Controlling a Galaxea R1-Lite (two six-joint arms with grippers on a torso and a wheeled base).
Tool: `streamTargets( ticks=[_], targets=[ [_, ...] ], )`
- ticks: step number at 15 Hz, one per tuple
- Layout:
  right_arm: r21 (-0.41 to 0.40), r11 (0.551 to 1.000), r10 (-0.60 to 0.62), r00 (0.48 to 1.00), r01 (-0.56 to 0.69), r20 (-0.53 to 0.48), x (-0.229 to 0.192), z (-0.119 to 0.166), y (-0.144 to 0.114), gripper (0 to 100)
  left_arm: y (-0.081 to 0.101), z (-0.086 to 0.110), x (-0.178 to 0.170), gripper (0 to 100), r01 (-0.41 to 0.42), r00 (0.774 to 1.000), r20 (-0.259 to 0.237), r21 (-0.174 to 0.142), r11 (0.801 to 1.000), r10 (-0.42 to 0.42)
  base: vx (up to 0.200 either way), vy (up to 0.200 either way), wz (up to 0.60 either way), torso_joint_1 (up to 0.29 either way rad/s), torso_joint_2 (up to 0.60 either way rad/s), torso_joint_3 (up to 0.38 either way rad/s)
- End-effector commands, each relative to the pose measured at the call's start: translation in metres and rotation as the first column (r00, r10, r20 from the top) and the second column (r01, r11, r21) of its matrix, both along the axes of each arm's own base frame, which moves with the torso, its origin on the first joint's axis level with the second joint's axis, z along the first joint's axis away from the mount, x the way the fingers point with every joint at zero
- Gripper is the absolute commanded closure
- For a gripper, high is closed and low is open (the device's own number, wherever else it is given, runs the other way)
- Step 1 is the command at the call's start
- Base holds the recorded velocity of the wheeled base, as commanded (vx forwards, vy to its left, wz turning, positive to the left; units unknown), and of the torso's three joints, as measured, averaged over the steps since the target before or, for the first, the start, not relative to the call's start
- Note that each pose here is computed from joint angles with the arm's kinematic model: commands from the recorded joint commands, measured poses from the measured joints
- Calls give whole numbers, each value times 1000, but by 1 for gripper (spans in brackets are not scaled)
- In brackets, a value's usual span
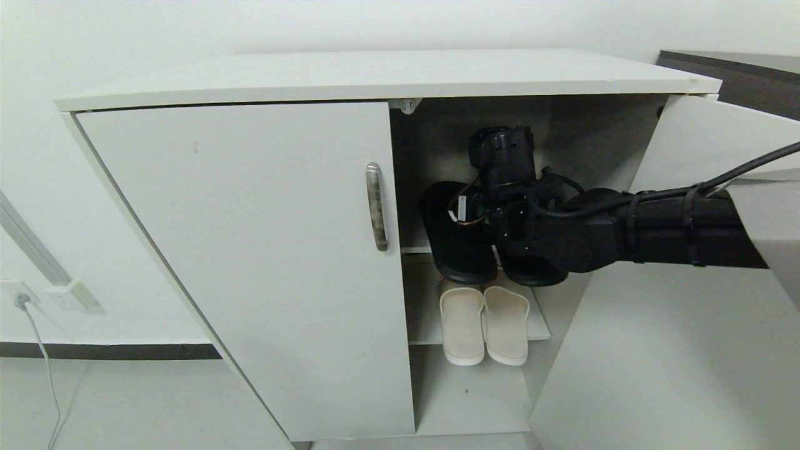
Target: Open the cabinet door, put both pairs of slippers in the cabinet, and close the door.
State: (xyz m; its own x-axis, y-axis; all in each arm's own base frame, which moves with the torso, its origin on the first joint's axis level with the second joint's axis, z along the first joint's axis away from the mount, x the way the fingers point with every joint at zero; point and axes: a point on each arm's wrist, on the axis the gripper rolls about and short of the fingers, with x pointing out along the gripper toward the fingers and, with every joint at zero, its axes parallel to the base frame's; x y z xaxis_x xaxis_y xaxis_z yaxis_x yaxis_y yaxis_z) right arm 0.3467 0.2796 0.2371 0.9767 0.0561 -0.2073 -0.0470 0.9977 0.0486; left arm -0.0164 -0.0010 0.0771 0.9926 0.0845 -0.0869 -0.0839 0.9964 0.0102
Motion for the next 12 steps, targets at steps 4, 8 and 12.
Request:
streamTargets(
  ticks=[4, 8, 12],
  targets=[
    [-12, 997, -75, 997, 75, 17, 27, -2, 5, 100, 0, 0, 0, 100, -1, 1000, 1, 0, 1000, 1, 0, 0, 0, 0, 0, 0],
    [-11, 996, -86, 996, 86, 24, 30, 5, 0, 100, 0, 0, 0, 100, -3, 1000, 0, 0, 1000, 3, 0, 0, 0, 0, 0, 0],
    [-4, 994, -106, 994, 106, 33, 35, 7, -8, 100, 0, 0, 0, 100, -3, 1000, 0, 0, 1000, 3, 0, 0, 0, 0, 0, 0]
  ],
)
